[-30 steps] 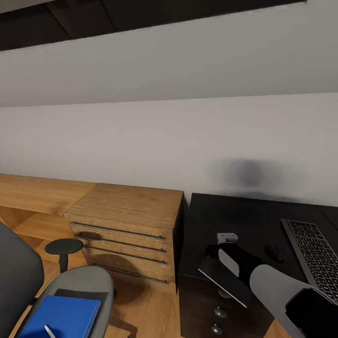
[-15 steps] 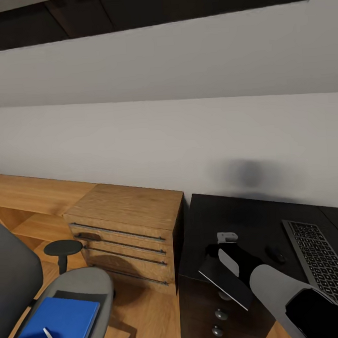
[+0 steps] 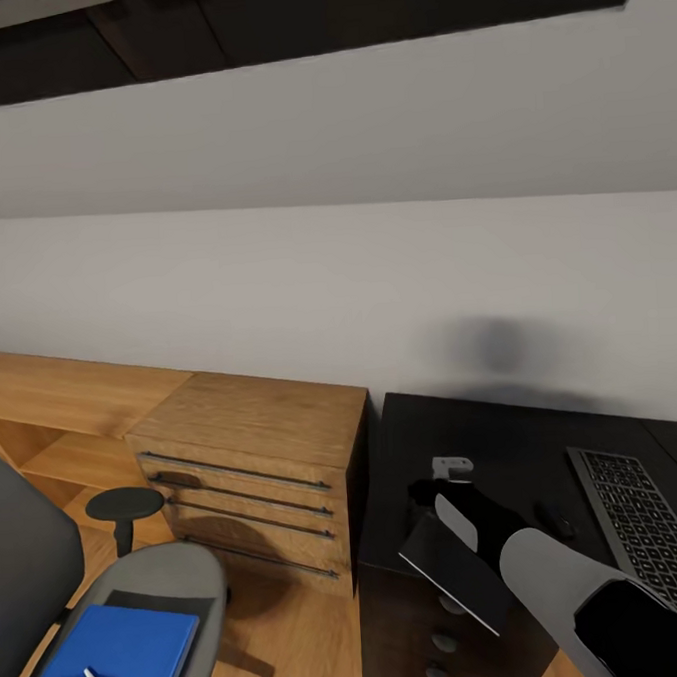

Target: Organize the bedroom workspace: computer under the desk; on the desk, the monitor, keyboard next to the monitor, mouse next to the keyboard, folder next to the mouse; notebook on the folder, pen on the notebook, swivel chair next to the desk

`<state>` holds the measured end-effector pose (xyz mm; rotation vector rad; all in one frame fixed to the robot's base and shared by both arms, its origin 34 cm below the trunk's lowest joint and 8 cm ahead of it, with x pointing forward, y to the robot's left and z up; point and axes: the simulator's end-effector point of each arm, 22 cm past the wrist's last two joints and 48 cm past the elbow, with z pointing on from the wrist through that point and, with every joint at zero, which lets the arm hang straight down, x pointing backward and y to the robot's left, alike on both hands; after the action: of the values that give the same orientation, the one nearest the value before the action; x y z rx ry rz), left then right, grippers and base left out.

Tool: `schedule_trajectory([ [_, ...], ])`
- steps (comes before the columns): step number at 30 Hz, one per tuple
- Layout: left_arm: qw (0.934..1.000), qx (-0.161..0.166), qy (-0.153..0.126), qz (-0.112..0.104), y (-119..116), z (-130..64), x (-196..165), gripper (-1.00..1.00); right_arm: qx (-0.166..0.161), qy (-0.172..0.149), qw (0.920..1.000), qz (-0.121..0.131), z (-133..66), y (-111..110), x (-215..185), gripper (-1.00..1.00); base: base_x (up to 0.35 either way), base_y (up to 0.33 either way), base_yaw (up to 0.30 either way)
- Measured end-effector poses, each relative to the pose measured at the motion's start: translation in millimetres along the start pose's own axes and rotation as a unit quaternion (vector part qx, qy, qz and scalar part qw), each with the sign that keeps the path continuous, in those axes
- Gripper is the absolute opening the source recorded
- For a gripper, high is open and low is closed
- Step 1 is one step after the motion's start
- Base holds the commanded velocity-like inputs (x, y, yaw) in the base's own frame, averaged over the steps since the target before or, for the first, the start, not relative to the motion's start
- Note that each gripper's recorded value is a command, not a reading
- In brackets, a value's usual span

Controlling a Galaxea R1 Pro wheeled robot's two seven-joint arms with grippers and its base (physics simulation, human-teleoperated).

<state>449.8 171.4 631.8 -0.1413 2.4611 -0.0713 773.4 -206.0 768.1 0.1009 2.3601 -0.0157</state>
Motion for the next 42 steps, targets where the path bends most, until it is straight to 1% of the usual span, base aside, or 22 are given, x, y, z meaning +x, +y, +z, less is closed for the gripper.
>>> schedule_trajectory([
  [15, 1.0, 0.002, 0.0, 0.001, -3.3, -17.7, -12.1, 1.0, -0.015, -0.024, 0.9996, 0.002, -23.7, 14.1, -28.2, 1.0, 0.001, 0.0, 0.0],
  [21, 1.0, 0.001, 0.0, 0.001, -4.0, -24.6, -16.6, 1.0, -0.014, -0.027, 0.9995, -0.002, -46.7, 23.3, -25.6, 1.0, 0.0, 0.0, 0.0],
  [25, 1.0, 0.001, 0.0, 0.001, -5.2, -29.3, -19.5, 1.0, -0.012, -0.037, 0.9993, 0.001, -68.9, 27.7, -21.5, 1.0, -0.002, 0.0, 0.0],
  [27, 1.0, 0.001, 0.0, 0.001, -5.3, -31.4, -20.9, 1.0, -0.013, -0.04, 0.9991, 0.004, -76.2, 29.6, -22.2, 1.0, -0.049, 0.0, 0.0],
  [32, 1.0, 0.001, 0.001, 0.001, -5.4, -36.6, -24.3, 1.0, -0.019, -0.044, 0.9988, 0.013, -90.0, 35.2, -22.9, 1.0, -0.222, 0.0, 0.0],
  [42, 1.0, 0.001, 0.001, 0.001, -5.8, -47.3, -30.3, 1.0, -0.022, -0.045, 0.9986, 0.016, -102.5, 37.6, -29.1, 1.0, -0.317, 0.0, 0.0],
])
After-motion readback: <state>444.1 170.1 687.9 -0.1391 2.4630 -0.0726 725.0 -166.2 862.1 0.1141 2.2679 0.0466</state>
